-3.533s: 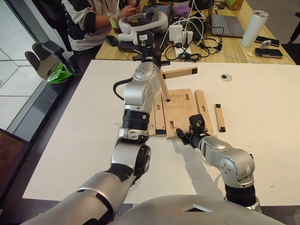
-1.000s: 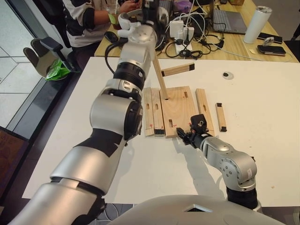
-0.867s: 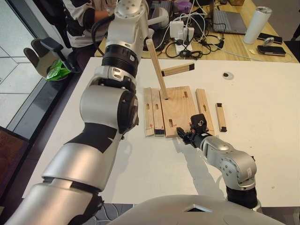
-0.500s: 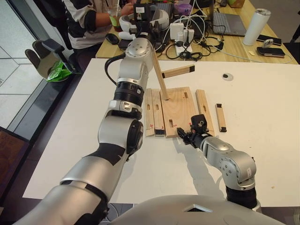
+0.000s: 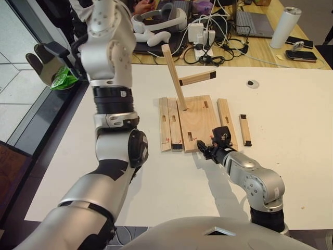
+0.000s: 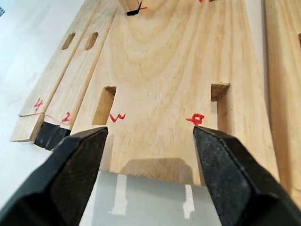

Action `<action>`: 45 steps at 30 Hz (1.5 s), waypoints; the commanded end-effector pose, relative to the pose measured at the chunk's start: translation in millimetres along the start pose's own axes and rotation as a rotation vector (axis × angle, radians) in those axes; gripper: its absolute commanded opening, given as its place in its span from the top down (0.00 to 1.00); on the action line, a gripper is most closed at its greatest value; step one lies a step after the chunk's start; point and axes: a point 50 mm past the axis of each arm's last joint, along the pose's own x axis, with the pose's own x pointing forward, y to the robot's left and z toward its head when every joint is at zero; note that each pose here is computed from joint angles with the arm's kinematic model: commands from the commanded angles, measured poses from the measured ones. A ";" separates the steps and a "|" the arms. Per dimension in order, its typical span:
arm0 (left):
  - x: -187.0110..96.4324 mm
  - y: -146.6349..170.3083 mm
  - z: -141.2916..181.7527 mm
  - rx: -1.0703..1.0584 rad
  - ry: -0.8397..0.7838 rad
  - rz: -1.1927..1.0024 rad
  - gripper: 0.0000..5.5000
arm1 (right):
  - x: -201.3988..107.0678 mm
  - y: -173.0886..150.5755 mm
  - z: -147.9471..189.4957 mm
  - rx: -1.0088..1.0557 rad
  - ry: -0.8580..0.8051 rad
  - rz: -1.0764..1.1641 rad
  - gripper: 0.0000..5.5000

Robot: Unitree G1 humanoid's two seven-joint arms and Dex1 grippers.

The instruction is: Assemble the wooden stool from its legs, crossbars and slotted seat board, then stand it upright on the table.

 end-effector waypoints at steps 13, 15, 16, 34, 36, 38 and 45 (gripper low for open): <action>-152.2 15.5 -107.1 0.033 0.714 -0.045 0.49 | -9.6 -15.8 22.9 0.124 -0.193 -0.144 0.38; -160.2 -4.1 -111.2 -0.065 0.765 -0.091 0.49 | -8.6 -16.1 23.5 0.128 -0.195 -0.150 0.38; -163.4 -12.5 -113.2 -0.137 0.794 -0.096 0.49 | -8.1 -16.3 23.9 0.130 -0.197 -0.152 0.38; -174.9 -24.1 -165.5 0.217 1.073 -0.382 0.49 | 0.2 -14.7 31.4 0.200 -0.271 -0.200 0.38; -167.8 -25.1 -175.7 0.248 1.063 -0.378 0.49 | 3.7 -14.3 37.2 0.203 -0.290 -0.198 0.38; -162.3 -26.0 -184.8 0.284 1.055 -0.376 0.49 | 6.7 -12.8 43.0 0.205 -0.307 -0.193 0.38; -159.9 -33.1 -202.8 0.301 1.091 -0.428 0.49 | 14.0 -7.8 56.9 0.211 -0.341 -0.178 0.38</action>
